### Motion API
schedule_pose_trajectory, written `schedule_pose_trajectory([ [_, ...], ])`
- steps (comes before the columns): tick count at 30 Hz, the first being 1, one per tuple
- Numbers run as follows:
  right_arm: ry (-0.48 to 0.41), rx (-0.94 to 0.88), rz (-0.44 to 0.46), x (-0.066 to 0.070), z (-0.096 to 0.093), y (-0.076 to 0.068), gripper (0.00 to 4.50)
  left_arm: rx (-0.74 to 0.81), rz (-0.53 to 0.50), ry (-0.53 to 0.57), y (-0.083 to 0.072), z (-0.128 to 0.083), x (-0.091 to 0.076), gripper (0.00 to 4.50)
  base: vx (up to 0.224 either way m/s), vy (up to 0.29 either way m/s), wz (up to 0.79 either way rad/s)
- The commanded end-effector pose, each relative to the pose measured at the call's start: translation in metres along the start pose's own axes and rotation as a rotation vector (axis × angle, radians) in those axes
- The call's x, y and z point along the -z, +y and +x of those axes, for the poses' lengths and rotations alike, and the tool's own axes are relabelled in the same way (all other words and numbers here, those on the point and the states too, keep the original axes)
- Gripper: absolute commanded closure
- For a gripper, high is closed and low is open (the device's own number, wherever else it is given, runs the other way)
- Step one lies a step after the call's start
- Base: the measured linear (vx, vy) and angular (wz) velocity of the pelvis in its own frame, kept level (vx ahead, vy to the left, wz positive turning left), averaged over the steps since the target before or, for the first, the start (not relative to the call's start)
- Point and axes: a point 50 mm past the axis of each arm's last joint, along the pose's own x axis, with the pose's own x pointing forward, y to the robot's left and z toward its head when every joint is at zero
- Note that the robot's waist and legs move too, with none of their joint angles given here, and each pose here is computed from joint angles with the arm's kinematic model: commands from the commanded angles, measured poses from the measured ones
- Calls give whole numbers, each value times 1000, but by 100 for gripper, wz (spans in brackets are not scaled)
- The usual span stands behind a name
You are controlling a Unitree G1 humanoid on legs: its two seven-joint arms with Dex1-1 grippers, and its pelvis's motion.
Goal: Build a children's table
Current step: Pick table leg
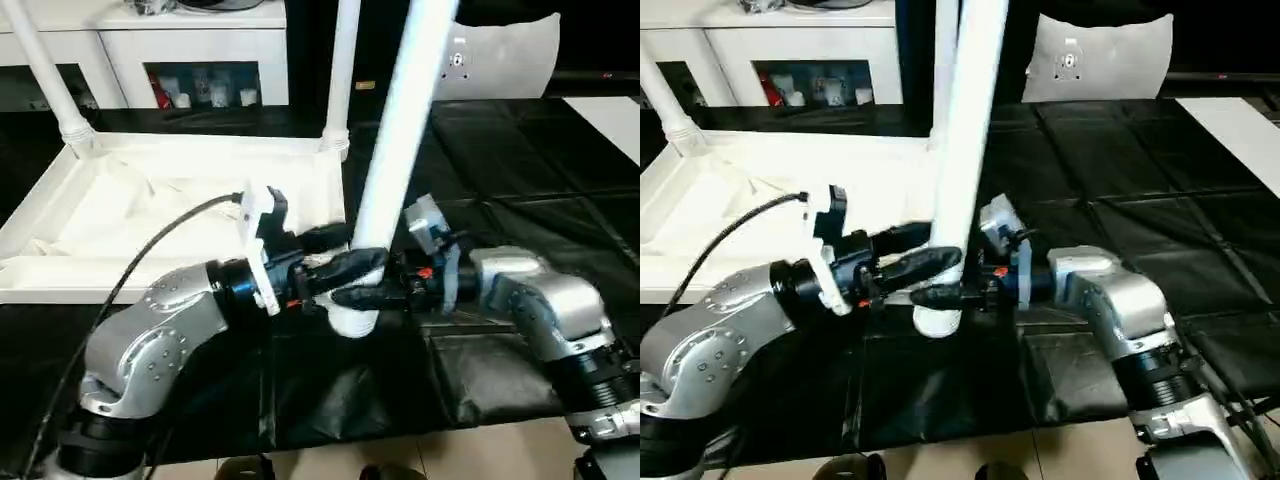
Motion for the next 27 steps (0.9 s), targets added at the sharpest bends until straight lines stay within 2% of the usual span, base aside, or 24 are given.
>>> schedule_pose_trajectory([
  [1, 11, 16, -20, 0, 1, -1, 250, 35, 28, 1, -7, 2, -2, 125, 0, 0, 0],
  [8, 17, 31, -33, 2, 3, -3, 250, -13, 35, 7, -6, 2, 2, 60, 0, 0, 0],
  [11, 22, 35, -42, 3, 5, -4, 251, -33, 27, -3, -5, 4, 3, 52, 0, 0, 0],
  [12, 25, 38, -48, 3, 6, -4, 251, -47, 21, -11, -4, 6, 4, 90, 0, 0, 0],
  [14, 27, 40, -52, 3, 6, -5, 251, -58, 20, -10, -2, 7, 6, 92, 0, 0, 0],
  [17, 27, 41, -55, 3, 6, -5, 251, -68, 23, -12, -1, 7, 6, 131, 0, 0, 0],
  [20, 28, 41, -58, 2, 7, -6, 251, -75, 20, -22, 0, 6, 5, 144, 0, 0, 0],
  [22, 28, 41, -60, 2, 7, -6, 251, -73, 19, -23, 0, 6, 5, 176, 0, 0, 0],
  [24, 26, 40, -62, 2, 7, -6, 251, -71, 18, -17, 0, 5, 7, 186, 0, 0, 0],
  [27, 24, 38, -65, 1, 7, -6, 251, -84, 13, -15, 1, 5, 8, 225, 0, 0, 0],
])
